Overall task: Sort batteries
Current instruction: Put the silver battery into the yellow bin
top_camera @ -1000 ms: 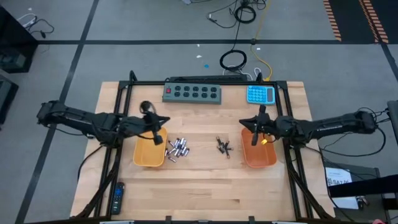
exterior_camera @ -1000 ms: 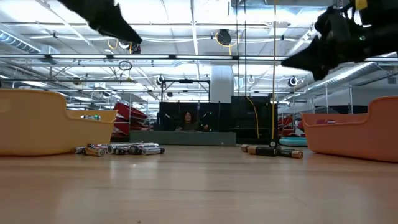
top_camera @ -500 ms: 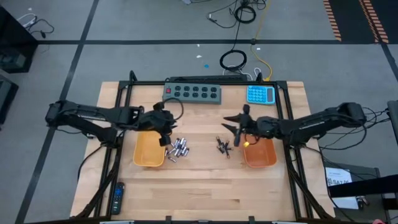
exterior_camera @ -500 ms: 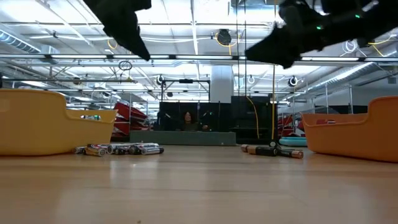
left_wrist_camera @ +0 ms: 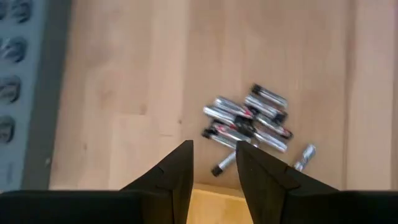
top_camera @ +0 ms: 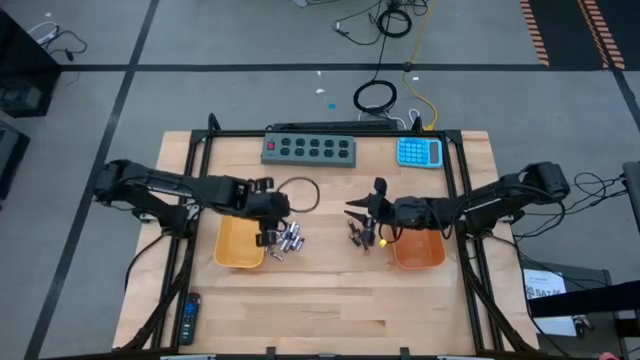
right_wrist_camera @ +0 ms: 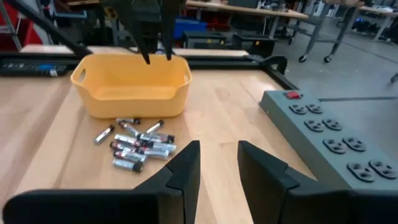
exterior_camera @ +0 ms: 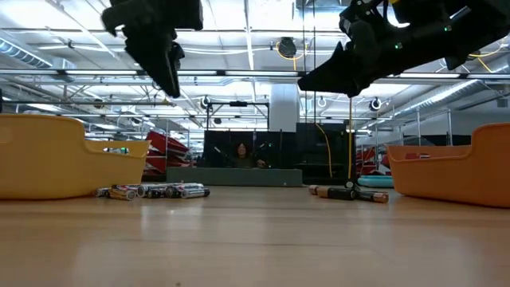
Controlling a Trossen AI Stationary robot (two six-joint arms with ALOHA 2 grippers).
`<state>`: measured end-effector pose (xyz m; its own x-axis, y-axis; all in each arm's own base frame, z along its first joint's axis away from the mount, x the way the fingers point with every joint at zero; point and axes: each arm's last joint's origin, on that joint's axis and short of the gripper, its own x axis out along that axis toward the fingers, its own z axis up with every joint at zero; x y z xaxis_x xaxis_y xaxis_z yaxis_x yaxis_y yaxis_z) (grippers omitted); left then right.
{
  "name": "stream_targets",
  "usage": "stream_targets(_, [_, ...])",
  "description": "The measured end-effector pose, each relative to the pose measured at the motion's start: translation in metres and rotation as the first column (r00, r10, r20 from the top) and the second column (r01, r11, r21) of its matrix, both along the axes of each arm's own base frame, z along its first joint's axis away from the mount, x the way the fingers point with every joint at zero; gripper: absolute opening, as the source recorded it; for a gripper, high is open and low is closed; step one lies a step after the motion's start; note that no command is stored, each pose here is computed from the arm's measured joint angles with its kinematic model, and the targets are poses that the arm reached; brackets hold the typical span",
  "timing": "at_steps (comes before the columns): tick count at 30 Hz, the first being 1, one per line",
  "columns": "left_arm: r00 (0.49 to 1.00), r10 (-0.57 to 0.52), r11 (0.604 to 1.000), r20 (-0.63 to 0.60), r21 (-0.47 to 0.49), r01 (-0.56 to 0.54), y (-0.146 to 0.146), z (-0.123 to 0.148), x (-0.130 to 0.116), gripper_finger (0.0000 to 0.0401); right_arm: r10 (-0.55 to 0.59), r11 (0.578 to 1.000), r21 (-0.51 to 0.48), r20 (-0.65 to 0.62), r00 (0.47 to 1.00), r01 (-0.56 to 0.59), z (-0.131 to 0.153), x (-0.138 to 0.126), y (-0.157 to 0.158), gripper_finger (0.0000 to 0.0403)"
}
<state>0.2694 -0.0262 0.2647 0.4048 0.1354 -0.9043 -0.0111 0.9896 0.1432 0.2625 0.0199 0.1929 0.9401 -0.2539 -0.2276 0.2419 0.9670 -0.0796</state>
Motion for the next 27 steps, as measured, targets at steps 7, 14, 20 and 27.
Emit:
stream_targets(7, [0.971, -0.193, 0.980, -0.140, 0.016, 0.198, -0.030, -0.032, 0.014, 0.0132, -0.002, 1.000, 0.000, -0.034, 0.999, 0.002, -0.003, -0.001, 0.000, 0.0098])
stream_targets(14, [0.930, -0.288, 0.956, -0.231, -0.004, 0.295, -0.062, -0.063, 0.021, 0.0111, -0.009, 1.000, -0.003, -0.041, 0.999, 0.009, -0.004, -0.001, 0.000, 0.0098])
stream_targets(20, [0.909, -0.338, 0.938, -0.243, -0.013, 0.346, -0.082, -0.074, 0.021, 0.0123, -0.022, 1.000, -0.015, -0.040, 0.999, 0.021, -0.004, -0.001, 0.000, 0.0098])
stream_targets(27, [0.896, -0.319, 0.942, -0.308, -0.001, 0.335, -0.089, -0.098, 0.029, 0.0181, -0.019, 1.000, -0.015, -0.035, 0.999, 0.019, -0.003, -0.001, 0.000, 0.0098])
